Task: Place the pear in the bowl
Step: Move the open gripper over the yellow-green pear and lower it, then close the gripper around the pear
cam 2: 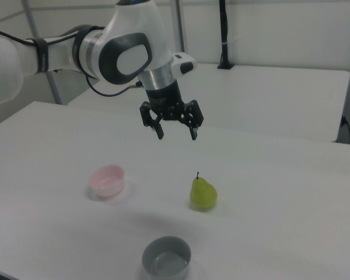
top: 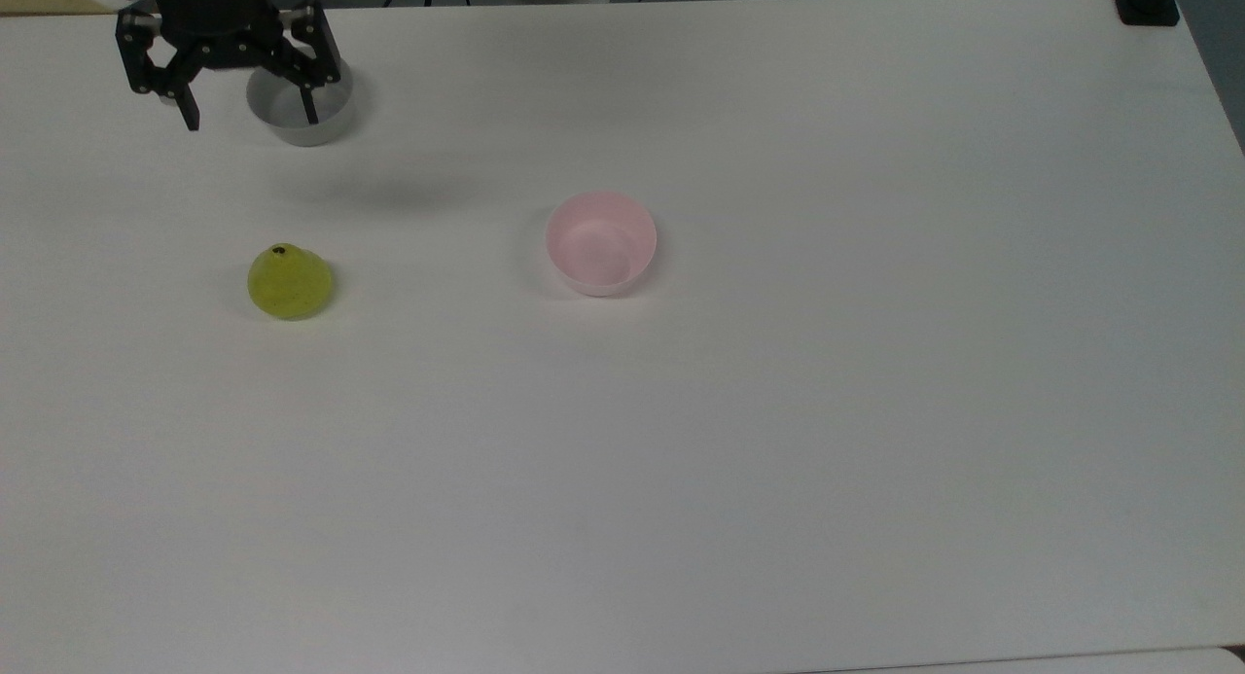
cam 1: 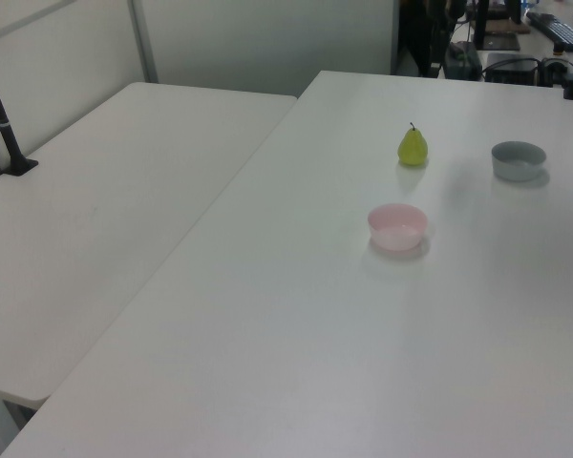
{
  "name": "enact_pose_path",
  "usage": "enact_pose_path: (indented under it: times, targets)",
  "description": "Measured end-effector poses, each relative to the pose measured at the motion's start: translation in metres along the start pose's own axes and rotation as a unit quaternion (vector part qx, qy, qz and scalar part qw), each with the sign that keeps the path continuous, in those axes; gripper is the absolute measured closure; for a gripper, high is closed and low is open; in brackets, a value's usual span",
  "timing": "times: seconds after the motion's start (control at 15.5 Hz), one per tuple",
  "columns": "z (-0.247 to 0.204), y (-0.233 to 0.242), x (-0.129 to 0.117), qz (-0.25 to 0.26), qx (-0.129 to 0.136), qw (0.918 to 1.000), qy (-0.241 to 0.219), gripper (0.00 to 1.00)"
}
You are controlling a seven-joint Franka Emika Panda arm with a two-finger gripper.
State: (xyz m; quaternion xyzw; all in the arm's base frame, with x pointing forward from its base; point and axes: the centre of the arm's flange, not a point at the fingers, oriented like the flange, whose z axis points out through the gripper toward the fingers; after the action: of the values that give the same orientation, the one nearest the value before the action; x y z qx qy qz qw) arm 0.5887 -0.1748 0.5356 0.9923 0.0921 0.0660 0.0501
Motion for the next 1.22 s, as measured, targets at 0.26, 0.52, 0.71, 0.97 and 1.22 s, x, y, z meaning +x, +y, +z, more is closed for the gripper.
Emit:
enact_pose_path:
  times: [0.26,0.52,0.71,0.97,1.22]
  targets:
    - [0.039,0.001,0.009,0.054,0.003,0.9985,-0.004,0.0]
    - [0.083,0.001,0.02,0.066,-0.005,0.9978,-0.007,0.0]
    - [0.113,0.0,0.021,0.065,-0.007,0.9978,-0.013,0.0]
    - [0.149,0.002,0.02,0.065,-0.013,0.9976,-0.019,0.0]
    - [0.179,0.005,0.017,0.057,-0.025,0.9974,-0.037,0.0]
